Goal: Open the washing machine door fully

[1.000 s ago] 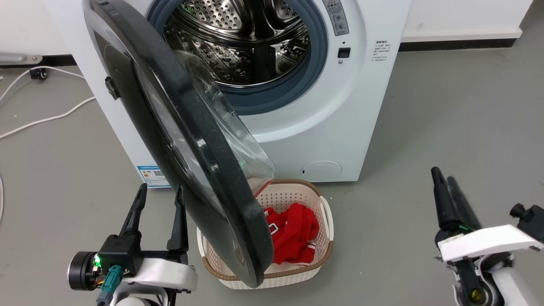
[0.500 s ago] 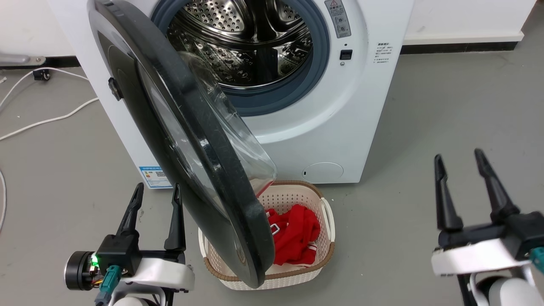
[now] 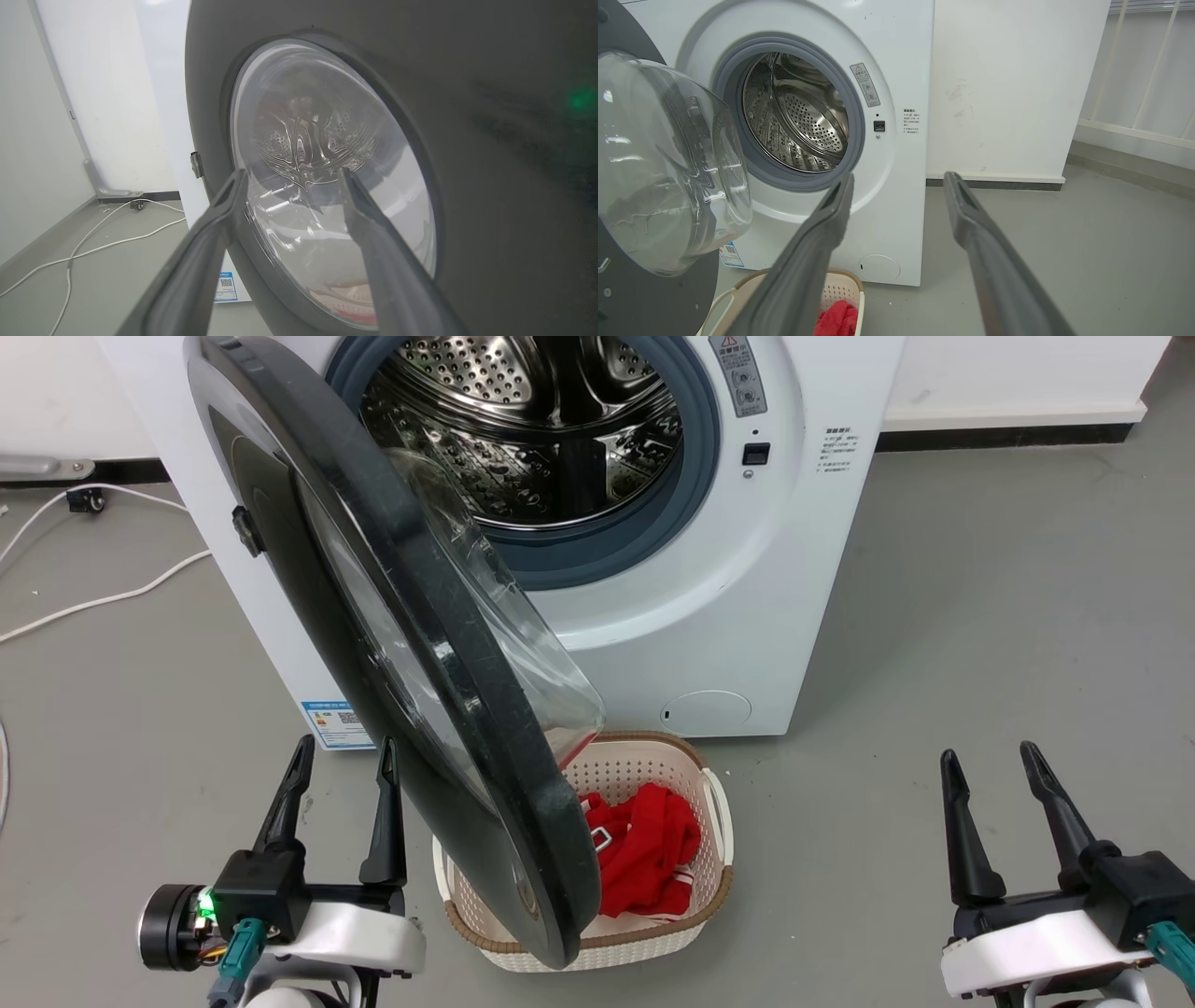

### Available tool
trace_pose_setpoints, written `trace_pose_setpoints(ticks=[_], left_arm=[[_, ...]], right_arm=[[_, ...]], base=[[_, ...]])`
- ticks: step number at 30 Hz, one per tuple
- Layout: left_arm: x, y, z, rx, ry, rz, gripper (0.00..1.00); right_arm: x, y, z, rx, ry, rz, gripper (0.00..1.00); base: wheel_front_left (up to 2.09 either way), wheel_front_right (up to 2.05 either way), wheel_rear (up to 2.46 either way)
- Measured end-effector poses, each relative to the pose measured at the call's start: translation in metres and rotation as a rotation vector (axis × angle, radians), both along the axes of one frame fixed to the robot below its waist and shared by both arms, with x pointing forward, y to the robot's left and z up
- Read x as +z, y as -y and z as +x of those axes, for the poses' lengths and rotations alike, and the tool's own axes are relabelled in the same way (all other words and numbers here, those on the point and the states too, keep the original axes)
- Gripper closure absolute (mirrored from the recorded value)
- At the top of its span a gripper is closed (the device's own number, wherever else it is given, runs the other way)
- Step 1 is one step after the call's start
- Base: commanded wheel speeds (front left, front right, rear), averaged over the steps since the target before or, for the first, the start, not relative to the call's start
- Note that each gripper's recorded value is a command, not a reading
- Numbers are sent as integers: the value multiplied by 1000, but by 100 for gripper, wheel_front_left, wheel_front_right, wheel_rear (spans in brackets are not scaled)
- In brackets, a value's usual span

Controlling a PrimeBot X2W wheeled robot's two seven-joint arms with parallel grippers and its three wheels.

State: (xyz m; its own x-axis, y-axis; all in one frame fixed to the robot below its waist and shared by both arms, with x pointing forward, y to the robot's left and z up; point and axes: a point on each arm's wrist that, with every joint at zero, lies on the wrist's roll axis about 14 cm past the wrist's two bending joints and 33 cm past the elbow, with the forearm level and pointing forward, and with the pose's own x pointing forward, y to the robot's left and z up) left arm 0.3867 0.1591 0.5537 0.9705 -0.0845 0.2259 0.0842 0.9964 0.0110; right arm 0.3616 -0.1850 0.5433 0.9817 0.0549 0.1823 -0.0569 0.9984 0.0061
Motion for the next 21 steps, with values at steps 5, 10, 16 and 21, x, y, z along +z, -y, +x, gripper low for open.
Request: trace_pose_setpoints(ticks=[5, 10, 16, 21], left_arm=[[0, 0, 0, -2, 1, 6, 0], [1, 1, 0, -7, 3, 6, 100], [6, 0, 0, -6, 19, 5, 100], [43, -5, 1, 13, 134, 4, 100]], right_arm=[[-1, 0, 1, 1, 0, 10, 0], [-3, -2, 0, 6, -4, 21, 0], [-3, -2, 1, 6, -5, 34, 0], [-5, -1, 1, 6, -8, 43, 0]], base=[[0, 0, 0], [0, 0, 0], [0, 0, 0], [0, 0, 0]])
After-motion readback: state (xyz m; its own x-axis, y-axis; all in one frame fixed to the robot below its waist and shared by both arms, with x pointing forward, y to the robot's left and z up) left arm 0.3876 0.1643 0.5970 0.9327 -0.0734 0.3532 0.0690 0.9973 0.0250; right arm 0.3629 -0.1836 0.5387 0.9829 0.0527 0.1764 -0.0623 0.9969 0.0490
